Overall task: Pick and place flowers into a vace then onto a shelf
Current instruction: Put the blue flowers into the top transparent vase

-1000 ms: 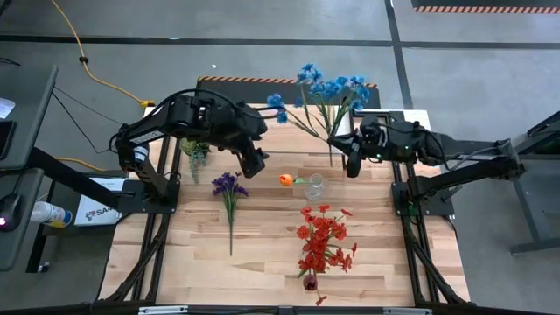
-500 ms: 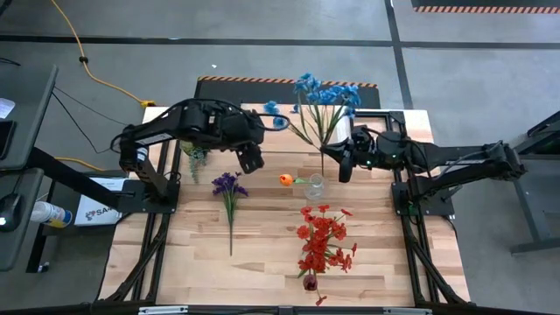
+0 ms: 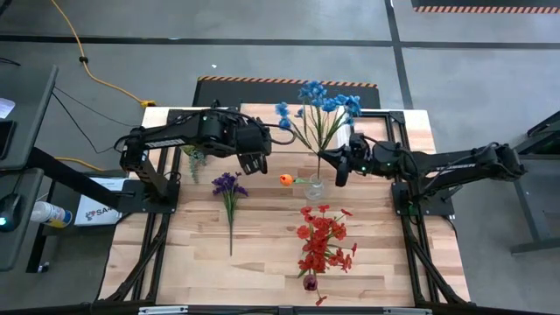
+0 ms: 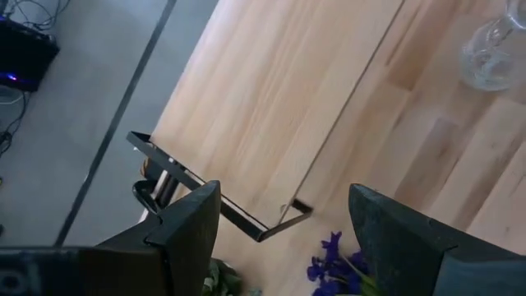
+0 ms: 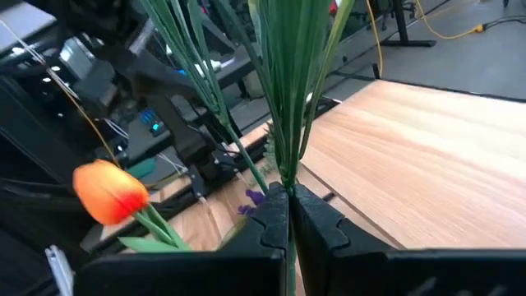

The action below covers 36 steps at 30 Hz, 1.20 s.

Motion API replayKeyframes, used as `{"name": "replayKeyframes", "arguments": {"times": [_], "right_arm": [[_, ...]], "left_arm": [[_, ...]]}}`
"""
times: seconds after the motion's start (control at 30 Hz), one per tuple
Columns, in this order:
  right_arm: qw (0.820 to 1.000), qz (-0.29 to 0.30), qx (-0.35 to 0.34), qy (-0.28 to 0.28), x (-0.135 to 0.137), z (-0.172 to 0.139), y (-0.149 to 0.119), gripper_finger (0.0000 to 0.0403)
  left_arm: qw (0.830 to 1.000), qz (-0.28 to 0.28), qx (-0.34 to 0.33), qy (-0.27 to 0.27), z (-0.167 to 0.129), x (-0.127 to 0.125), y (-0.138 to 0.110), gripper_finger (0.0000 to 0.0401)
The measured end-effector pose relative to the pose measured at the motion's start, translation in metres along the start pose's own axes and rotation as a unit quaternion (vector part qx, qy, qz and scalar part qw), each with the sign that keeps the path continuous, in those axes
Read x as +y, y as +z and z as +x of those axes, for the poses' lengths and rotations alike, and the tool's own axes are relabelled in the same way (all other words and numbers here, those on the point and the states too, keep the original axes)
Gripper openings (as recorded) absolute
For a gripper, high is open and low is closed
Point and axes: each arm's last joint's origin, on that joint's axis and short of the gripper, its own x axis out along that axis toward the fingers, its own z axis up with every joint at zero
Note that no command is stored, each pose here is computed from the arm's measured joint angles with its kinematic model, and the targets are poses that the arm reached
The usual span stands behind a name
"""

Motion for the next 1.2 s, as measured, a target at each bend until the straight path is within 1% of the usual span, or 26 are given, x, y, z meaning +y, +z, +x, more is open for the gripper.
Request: {"name": "replayKeyframes", "arguments": {"times": [0.1, 0.3, 0.4, 0.67, 0.9, 1.03, 1.2], "right_arm": [[1.0, -0.013, 0.002, -0.003, -0.003, 0.0, -0.005, 0.0], [1.0, -0.016, 0.01, -0.003, -0.009, 0.001, -0.016, 0.0], [1.0, -0.016, 0.005, 0.004, -0.008, 0.0, -0.017, 0.0], [0.999, -0.047, 0.007, 0.005, -0.002, -0.002, -0.021, 0.0], [0.997, -0.073, 0.008, -0.006, 0.005, -0.004, -0.028, 0.0], [0.996, -0.082, 0.021, -0.019, 0.006, 0.002, -0.036, 0.0], [0.995, -0.098, 0.024, -0.021, 0.006, 0.008, -0.041, 0.0]], "left_arm": [[1.0, 0.0, -0.001, 0.003, 0.0, 0.0, 0.0, 0.0301], [1.0, -0.001, -0.001, 0.003, 0.0, 0.0, 0.0, 0.0301], [1.0, -0.001, -0.001, 0.003, 0.0, 0.0, 0.0, 0.0301], [1.0, -0.001, -0.006, 0.016, 0.0, 0.001, 0.0, 0.0301], [1.0, -0.001, -0.009, 0.027, 0.0, 0.002, 0.0, 0.0301], [1.0, -0.001, -0.01, 0.028, 0.0, 0.002, 0.001, 0.0301], [1.0, -0.001, -0.01, 0.028, 0.0, 0.002, 0.0, 0.0301]]}}
